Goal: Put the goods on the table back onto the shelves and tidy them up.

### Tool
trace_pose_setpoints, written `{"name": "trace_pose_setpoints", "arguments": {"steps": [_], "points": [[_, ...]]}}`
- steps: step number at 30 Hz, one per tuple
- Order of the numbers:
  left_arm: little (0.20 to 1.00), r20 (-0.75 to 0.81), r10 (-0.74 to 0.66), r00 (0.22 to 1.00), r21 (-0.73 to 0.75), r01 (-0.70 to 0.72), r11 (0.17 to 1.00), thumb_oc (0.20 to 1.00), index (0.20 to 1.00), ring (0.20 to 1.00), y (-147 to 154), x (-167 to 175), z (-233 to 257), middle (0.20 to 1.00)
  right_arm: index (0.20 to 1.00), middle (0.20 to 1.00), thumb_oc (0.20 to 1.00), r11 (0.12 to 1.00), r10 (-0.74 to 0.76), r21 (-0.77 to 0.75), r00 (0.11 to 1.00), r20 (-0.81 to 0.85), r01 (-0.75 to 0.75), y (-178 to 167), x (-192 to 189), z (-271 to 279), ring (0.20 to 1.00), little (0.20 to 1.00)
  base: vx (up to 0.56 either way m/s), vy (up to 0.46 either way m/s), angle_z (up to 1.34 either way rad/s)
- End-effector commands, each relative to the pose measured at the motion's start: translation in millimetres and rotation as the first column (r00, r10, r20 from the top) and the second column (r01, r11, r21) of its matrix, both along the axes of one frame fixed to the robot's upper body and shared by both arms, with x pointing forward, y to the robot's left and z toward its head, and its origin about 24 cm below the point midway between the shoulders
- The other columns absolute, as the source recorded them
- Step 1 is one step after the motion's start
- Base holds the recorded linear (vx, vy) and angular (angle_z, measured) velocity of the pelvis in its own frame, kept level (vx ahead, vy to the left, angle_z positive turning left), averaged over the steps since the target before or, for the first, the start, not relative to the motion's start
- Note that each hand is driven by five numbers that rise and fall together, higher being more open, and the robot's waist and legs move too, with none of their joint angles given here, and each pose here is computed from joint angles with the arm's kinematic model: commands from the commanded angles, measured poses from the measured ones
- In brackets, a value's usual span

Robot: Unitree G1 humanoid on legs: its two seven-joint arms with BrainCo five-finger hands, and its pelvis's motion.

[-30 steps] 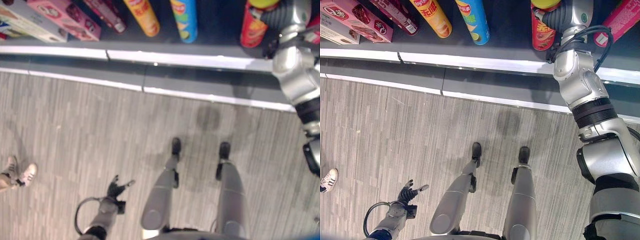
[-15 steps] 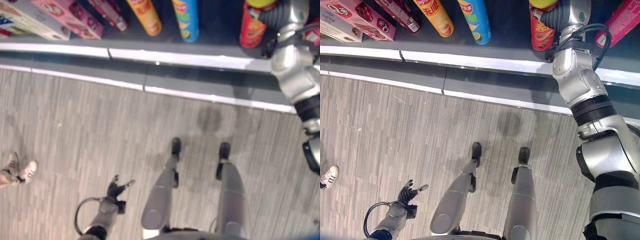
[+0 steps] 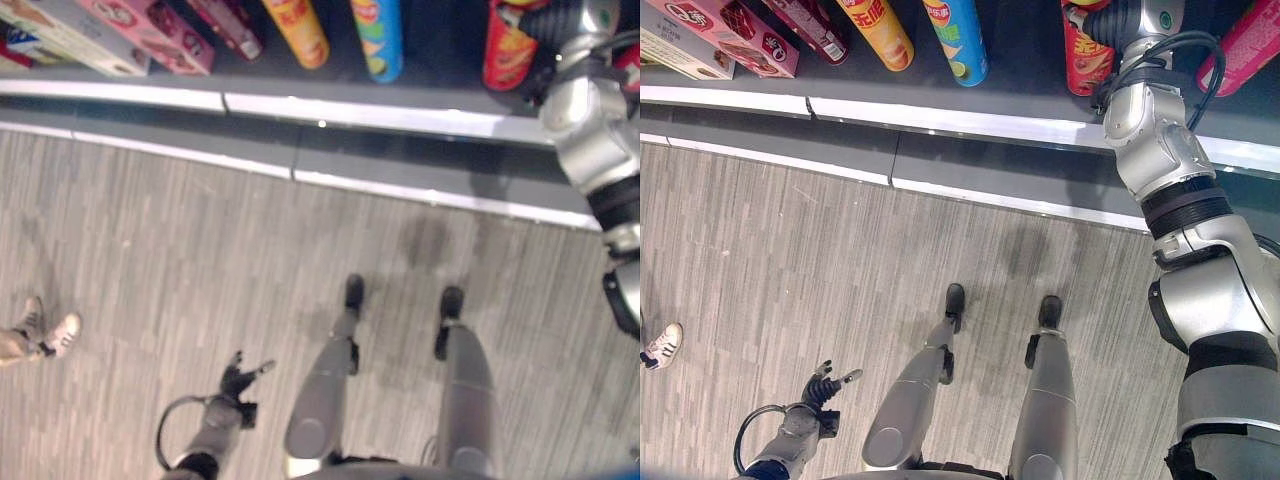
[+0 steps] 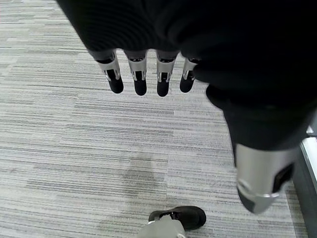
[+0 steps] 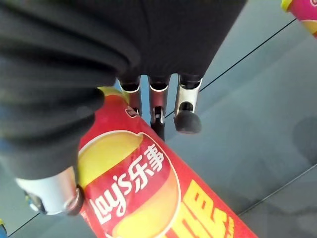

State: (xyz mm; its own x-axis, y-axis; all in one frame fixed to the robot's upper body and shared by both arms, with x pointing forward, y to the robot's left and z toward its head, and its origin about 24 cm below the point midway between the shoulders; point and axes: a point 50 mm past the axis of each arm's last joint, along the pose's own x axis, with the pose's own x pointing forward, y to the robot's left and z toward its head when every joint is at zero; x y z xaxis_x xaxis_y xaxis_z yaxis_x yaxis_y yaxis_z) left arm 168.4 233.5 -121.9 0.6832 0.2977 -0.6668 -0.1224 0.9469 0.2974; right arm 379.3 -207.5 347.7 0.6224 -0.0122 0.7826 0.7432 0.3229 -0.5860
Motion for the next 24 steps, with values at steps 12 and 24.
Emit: {"name": "trace_pose_setpoints", "arguments": {"steps": [12,24], "points": [[1.000,0.014,0.012,1.000,0.075,-0.013,0.997,1.000,1.000,1.000,15.8,13.8,8.3,1.000,1.000,1.000,1.000,1.000,0.001,0.003,0.995,0.098,-0.001,4.8,-5.5,30.8,1.000,1.000,0.00,0.000,0.00],[1.000,0.024,0.011,1.000,0.073,-0.012,0.997,1.000,1.000,1.000,16.6,15.3,10.3,1.000,1.000,1.000,1.000,0.995,0.020,-0.098,0.968,0.251,0.005,9.4,-30.3,31.9,1.000,1.000,0.00,0.001,0.00]]}}
